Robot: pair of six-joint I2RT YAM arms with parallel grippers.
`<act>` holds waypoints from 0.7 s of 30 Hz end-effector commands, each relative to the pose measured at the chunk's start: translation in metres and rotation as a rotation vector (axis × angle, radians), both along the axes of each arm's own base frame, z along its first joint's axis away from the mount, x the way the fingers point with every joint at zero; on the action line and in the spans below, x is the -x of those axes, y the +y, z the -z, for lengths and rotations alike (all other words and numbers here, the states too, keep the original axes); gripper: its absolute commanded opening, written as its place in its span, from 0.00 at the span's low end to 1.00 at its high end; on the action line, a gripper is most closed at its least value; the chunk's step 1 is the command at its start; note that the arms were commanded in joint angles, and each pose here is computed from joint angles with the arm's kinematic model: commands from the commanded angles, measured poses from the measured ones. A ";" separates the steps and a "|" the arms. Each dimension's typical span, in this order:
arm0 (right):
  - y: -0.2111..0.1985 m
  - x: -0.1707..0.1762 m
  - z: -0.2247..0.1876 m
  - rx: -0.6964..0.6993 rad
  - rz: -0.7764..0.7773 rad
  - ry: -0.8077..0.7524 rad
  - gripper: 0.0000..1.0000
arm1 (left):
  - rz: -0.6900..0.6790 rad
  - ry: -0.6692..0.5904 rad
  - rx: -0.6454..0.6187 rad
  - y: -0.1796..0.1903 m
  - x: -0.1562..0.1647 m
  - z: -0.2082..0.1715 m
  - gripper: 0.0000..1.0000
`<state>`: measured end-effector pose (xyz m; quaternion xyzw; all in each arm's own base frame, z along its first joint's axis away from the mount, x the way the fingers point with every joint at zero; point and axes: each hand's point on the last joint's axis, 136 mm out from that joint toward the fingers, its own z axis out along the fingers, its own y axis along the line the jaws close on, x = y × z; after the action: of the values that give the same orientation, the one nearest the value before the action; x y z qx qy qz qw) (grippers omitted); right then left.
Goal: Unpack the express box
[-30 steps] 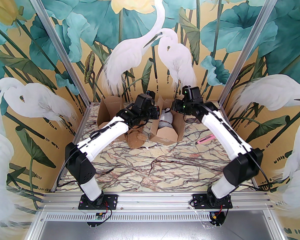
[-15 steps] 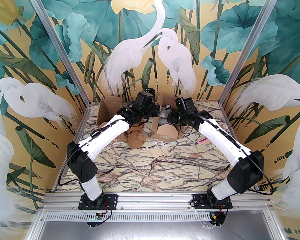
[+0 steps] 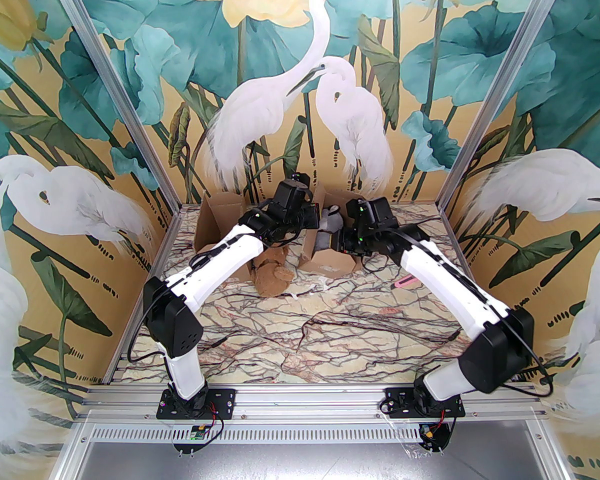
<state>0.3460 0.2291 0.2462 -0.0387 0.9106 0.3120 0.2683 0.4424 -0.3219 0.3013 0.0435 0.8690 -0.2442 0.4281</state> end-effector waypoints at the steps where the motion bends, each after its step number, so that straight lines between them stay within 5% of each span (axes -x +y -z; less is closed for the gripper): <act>1: 0.011 0.020 -0.002 -0.066 -0.064 0.000 0.25 | -0.057 -0.098 0.114 0.003 -0.015 -0.050 0.00; 8: 0.008 0.038 0.021 0.003 -0.074 0.006 0.24 | -0.051 -0.125 0.144 0.003 -0.016 -0.064 0.00; 12: 0.001 0.025 -0.007 0.000 -0.010 -0.095 0.28 | 0.004 -0.141 0.149 0.000 -0.007 -0.063 0.00; 21: -0.038 -0.016 -0.051 0.003 0.335 -0.254 0.41 | 0.117 -0.263 0.182 -0.009 0.022 -0.069 0.00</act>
<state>0.3417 0.2030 0.2841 0.0236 0.8766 0.2819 0.3892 0.4310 -0.3242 0.2942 0.0636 0.8493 -0.2778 0.4444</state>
